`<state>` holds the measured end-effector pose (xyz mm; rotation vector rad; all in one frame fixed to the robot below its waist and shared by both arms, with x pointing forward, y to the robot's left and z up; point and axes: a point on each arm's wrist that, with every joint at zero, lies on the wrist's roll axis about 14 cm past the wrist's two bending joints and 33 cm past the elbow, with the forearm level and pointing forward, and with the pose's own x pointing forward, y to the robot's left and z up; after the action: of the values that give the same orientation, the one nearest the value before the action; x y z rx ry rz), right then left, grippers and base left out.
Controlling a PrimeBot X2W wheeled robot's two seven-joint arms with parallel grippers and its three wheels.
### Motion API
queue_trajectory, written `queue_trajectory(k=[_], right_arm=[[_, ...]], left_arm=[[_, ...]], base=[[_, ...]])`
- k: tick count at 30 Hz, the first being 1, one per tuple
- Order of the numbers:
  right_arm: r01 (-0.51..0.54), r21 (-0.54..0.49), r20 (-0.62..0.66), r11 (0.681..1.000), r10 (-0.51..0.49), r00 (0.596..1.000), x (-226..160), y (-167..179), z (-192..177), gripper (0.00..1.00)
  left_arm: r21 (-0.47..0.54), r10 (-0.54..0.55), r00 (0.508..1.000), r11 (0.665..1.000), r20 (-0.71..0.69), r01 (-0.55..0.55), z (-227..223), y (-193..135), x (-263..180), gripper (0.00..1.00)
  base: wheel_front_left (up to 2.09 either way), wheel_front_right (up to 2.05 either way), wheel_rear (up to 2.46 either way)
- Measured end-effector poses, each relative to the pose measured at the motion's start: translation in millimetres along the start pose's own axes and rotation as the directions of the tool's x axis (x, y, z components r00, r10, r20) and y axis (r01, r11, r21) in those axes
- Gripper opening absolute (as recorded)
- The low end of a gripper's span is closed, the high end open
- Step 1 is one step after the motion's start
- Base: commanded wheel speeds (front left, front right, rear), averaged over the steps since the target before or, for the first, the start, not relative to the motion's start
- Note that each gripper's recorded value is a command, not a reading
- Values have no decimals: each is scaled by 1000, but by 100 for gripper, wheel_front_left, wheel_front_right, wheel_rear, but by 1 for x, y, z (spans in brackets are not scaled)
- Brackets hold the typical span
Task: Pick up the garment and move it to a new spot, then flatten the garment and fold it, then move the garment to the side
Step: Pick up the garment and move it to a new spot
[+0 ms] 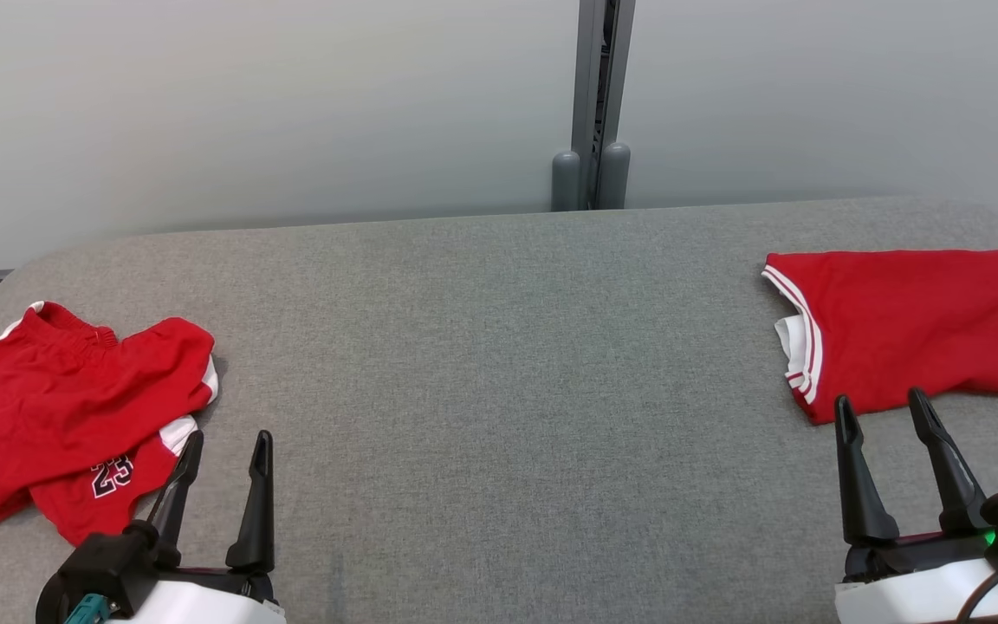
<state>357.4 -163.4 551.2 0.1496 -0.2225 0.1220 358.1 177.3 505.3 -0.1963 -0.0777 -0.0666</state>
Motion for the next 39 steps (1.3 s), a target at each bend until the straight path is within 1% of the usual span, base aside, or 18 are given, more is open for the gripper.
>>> queue_trajectory(k=[13, 23, 31, 35, 39], right_arm=[[4, 1, 2, 1000, -4, 1000, 2, -1, 0, 100], [-9, 9, -5, 1000, 9, 1000, 5, 4, -3, 100], [-74, 34, -13, 997, 75, 997, 13, 25, -8, 100], [-132, 50, -27, 990, 134, 991, 20, 44, -15, 100], [-192, 88, -22, 977, 195, 981, 29, 66, -17, 100]], left_arm=[[-13, 0, 1000, 1000, -22, 0, -9, -1, 0, 100], [-3, 22, 1000, 1000, -15, -22, -6, 7, 1, 100], [0, 68, 998, 998, -7, -68, -3, 20, -10, 100], [1, 117, 993, 993, 0, -117, 0, 34, -21, 100], [2, 163, 987, 987, 6, -163, 2, 47, -32, 100]], base=[[0, 0, 0], [0, 0, 0], [0, 0, 0], [0, 0, 0], [0, 0, 0]])
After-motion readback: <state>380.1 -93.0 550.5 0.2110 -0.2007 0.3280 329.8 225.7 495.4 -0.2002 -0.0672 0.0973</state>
